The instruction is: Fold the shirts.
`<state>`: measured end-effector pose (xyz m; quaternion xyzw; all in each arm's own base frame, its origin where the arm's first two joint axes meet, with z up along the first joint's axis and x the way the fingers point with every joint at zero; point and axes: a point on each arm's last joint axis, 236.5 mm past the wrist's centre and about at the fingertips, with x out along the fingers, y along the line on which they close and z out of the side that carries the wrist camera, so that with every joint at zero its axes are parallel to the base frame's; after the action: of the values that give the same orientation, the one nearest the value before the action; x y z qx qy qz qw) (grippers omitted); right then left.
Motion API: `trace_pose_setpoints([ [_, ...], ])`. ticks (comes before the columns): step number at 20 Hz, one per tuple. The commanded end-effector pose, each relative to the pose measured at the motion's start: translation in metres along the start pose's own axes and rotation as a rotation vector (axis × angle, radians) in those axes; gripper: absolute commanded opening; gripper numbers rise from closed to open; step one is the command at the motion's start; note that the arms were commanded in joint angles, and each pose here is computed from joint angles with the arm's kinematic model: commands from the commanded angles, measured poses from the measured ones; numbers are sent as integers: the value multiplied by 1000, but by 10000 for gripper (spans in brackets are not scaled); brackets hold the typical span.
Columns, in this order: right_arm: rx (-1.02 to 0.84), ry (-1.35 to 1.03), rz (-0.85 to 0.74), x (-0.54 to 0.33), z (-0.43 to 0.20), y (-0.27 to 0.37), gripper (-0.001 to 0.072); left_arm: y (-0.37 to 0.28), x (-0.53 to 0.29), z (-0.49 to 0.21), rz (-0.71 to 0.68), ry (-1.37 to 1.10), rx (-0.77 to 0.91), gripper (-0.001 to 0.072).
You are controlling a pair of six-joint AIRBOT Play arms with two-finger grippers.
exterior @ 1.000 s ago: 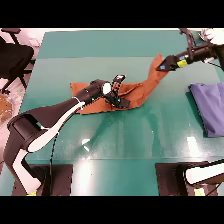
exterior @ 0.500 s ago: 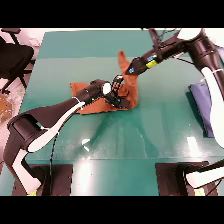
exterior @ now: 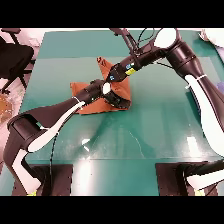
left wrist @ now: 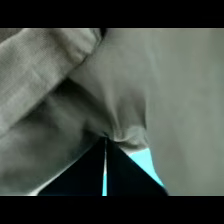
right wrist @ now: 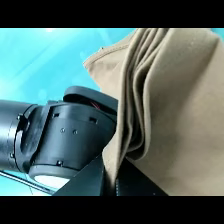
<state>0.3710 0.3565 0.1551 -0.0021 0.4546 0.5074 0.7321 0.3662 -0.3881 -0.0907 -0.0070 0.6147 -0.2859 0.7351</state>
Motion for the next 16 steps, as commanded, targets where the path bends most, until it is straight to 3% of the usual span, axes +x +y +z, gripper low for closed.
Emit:
trace_pose_setpoints([
  [1,11,-25,4,-1,6,0,13,3,-3,-1,19,11,23,21],
  [7,54,-56,-33,-18,9,-28,13,22,-65,25,156,-97,165,20],
  [16,59,-71,-37,-21,12,-31,13,80,-107,33,243,-93,132,21],
])
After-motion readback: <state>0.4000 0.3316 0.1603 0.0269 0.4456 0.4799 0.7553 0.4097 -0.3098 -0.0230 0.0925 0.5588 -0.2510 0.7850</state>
